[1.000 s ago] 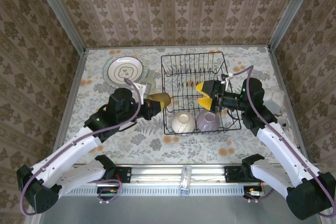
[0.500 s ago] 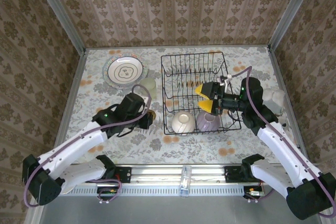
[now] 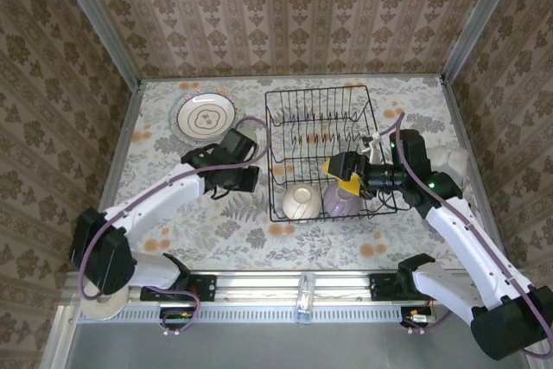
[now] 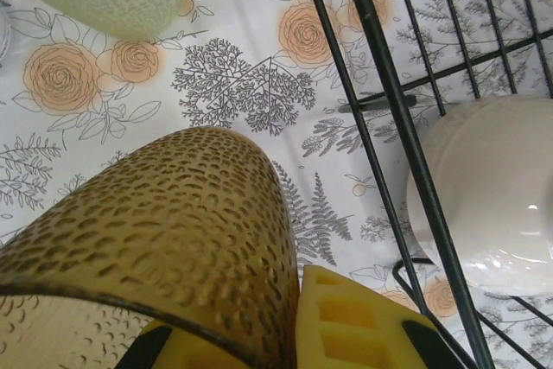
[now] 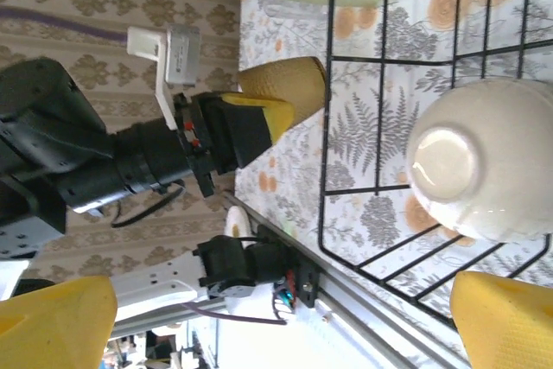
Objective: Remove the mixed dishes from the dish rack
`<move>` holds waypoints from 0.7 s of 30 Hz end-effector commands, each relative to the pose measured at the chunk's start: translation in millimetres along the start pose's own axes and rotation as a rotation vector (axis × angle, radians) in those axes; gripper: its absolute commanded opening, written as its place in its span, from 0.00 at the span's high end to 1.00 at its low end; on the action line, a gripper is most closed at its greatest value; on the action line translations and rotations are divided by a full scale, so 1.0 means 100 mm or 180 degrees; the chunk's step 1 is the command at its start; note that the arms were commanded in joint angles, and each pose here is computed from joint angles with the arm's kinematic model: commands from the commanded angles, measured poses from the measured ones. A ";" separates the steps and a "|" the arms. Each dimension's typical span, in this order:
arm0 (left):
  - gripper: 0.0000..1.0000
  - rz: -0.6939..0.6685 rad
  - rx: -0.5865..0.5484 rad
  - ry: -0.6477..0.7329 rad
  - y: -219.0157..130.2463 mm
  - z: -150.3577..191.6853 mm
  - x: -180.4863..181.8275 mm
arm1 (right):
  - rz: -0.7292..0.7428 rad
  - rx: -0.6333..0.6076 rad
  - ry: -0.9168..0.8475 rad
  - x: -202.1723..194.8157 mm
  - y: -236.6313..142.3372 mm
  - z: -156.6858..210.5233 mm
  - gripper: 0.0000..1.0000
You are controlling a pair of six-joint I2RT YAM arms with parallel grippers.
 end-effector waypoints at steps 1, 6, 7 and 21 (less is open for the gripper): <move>1.00 -0.0173 0.0196 0.0164 0.00 -0.06 0.05 | 0.0147 -0.0050 -0.0122 -0.04 0.04 -0.07 0.00; 1.00 -0.0174 0.0370 0.0178 0.12 -0.12 0.09 | 0.0252 0.0073 -0.0206 -0.03 0.16 -0.19 0.00; 1.00 -0.0193 0.0403 0.0191 0.14 -0.13 0.10 | 0.0262 0.0084 -0.0219 -0.02 0.17 -0.20 0.00; 1.00 -0.0238 0.0776 0.0253 0.59 -0.31 0.34 | 0.0581 -0.0003 -0.0349 -0.11 0.14 -0.22 0.00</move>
Point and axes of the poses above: each hand's point on the last joint's axis, 136 mm out from that joint toward the fingers, its own y axis out along the fingers, its own x axis along the line the jaws close on, z = x × y, the point moved 10 cm from there along -y, back along the fingers, and after that the axes turned 15 degrees about y, right-handed, at the moved point
